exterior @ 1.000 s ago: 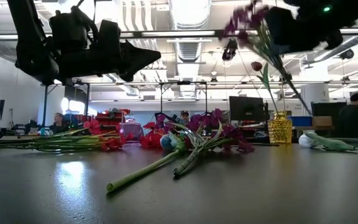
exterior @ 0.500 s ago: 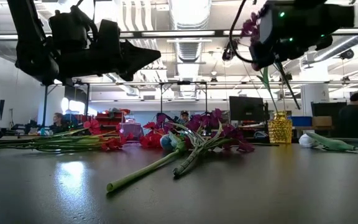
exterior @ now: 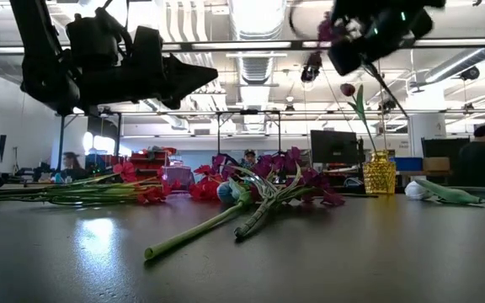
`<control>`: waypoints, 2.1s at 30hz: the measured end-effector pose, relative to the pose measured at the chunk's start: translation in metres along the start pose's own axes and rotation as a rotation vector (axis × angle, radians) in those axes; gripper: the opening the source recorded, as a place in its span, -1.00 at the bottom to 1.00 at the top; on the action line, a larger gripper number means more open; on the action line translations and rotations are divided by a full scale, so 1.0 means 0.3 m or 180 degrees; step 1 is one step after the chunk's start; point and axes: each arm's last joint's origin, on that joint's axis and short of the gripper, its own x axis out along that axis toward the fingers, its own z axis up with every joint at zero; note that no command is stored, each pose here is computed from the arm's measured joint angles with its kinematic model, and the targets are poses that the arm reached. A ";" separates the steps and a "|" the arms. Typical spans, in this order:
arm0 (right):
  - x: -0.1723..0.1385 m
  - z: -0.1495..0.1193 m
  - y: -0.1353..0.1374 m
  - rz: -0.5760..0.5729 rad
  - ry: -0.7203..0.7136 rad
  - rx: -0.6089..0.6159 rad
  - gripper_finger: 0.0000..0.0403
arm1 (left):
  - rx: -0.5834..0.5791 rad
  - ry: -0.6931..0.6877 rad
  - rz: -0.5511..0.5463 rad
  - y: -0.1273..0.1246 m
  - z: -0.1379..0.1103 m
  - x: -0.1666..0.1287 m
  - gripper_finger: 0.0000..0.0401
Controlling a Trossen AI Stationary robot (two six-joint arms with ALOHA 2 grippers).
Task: Sort flowers into vase by color
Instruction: Put the right purple flowers into the yellow vase
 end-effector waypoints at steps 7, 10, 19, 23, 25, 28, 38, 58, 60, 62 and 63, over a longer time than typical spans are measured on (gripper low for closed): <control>0.020 0.110 0.049 0.1277 0.0549 -0.0625 -0.95 | 0.0008 0.0001 -0.0001 0.000 0.000 0.000 -1.00; 0.059 0.122 0.100 0.1869 0.0326 -0.0688 -0.95 | 0.0008 0.0001 0.0000 0.000 0.000 0.000 -1.00; 0.193 0.072 0.132 0.1589 -0.0563 -0.0306 -0.95 | 0.0019 0.0008 0.0000 0.000 -0.001 -0.001 -1.00; 0.219 0.028 0.105 0.1066 -0.0850 -0.0057 -0.95 | 0.0017 0.0018 0.0000 0.000 -0.002 -0.001 -1.00; 0.222 0.001 0.085 0.0845 -0.0972 0.0035 -0.95 | 0.0026 0.0019 0.0000 0.000 -0.002 -0.001 -1.00; 0.222 -0.038 0.054 0.0577 -0.1113 0.0052 -0.95 | 0.0047 0.0024 -0.0001 0.000 -0.003 -0.001 -1.00; 0.282 -0.147 0.005 0.0376 -0.1101 0.0142 -0.95 | 0.0052 0.0028 0.0000 0.000 -0.003 -0.001 -1.00; 0.352 -0.242 -0.042 0.0360 -0.1017 0.0372 -0.94 | 0.0097 0.0025 0.0002 0.000 -0.003 -0.001 -1.00; 0.352 -0.248 -0.042 0.0366 -0.1002 0.0398 -0.94 | 0.0098 0.0025 0.0002 0.000 -0.003 -0.001 -1.00; 0.350 -0.258 -0.042 0.0383 -0.0984 0.0415 -0.94 | 0.0098 0.0025 0.0001 0.000 -0.003 -0.001 -1.00; 0.350 -0.263 -0.042 0.0392 -0.0971 0.0437 -0.94 | 0.0098 0.0025 0.0001 0.000 -0.003 -0.001 -1.00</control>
